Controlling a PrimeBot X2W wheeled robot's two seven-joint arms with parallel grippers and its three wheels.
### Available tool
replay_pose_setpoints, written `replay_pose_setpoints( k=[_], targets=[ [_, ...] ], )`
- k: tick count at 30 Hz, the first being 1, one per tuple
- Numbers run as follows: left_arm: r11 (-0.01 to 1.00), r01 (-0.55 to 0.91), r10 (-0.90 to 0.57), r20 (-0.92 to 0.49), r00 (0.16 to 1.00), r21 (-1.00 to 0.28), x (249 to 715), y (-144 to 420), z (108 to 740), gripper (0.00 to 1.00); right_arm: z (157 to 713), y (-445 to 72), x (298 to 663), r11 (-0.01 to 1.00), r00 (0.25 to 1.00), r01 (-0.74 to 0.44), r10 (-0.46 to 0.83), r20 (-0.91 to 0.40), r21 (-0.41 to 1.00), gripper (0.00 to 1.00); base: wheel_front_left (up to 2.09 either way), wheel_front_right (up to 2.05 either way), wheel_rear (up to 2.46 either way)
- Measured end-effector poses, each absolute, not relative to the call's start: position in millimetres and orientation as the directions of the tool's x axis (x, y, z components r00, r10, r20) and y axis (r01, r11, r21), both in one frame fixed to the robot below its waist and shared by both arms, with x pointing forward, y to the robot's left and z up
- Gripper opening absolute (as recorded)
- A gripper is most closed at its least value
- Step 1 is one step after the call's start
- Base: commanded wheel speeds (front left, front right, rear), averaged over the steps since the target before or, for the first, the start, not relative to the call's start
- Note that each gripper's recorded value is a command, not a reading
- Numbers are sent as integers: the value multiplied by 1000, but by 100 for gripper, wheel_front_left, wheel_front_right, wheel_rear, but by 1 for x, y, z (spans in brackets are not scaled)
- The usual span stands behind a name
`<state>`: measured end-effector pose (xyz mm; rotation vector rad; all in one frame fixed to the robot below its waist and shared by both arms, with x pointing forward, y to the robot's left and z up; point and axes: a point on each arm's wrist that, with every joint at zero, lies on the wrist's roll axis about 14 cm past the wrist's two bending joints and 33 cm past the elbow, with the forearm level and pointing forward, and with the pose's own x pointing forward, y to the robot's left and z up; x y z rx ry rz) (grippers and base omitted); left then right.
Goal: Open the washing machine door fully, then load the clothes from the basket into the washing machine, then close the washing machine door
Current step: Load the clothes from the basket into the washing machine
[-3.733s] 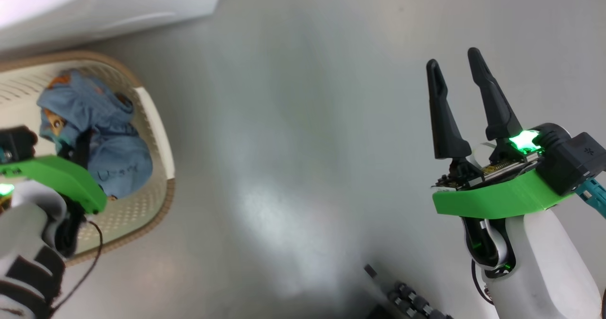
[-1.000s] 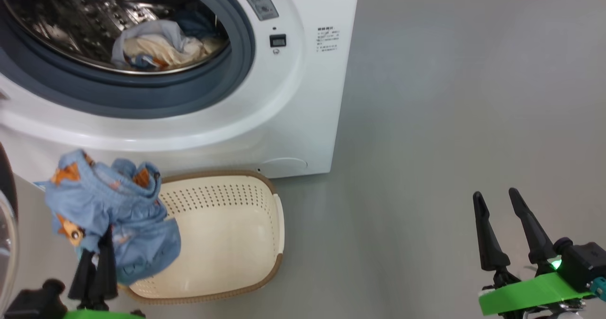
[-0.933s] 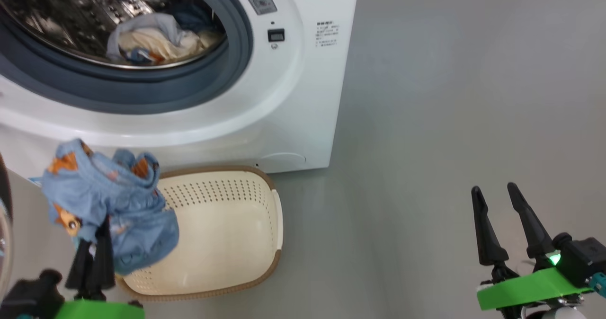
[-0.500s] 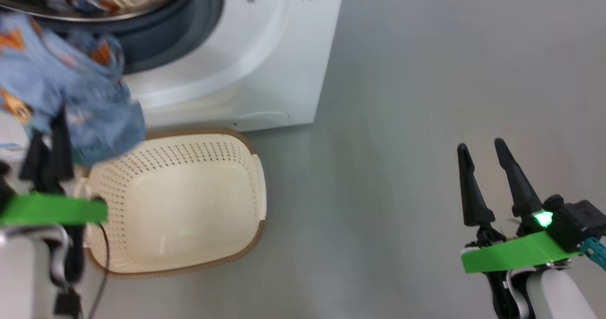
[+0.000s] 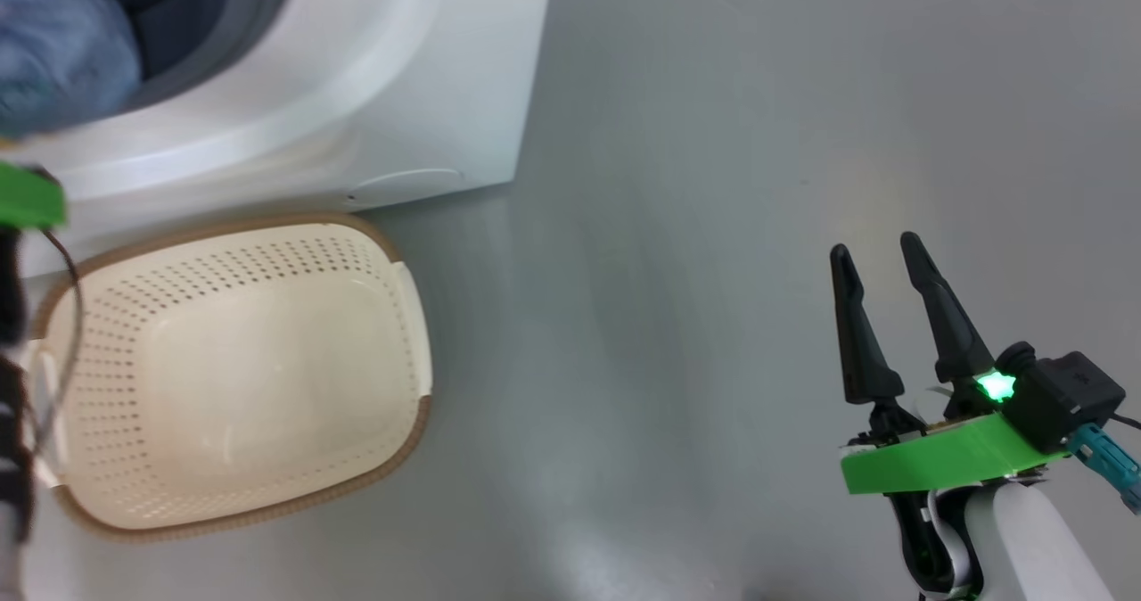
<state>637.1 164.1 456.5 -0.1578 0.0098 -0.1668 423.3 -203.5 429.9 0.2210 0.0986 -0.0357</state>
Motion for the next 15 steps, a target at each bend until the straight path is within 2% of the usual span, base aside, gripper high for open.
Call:
replay_pose_setpoints(
  k=[8, 12, 15],
  targets=[
    [982, 150, -153, -17, 988, -111, 689, 165, 455, 0, 423, -206, 425, 976, 992, 59, -33, -122, 212, 100, 0, 0, 0],
    [989, 140, -142, -26, 990, -48, 706, 167, 451, 0, 420, -210, 420, 974, 989, 78, -49, -139, 214, 100, 0, 0, 0],
    [990, 141, -141, -7, 990, -23, 717, 163, 454, 12, 418, -217, 415, 971, 986, 105, -74, -149, 216, 100, 0, 0, 0]
  ],
)
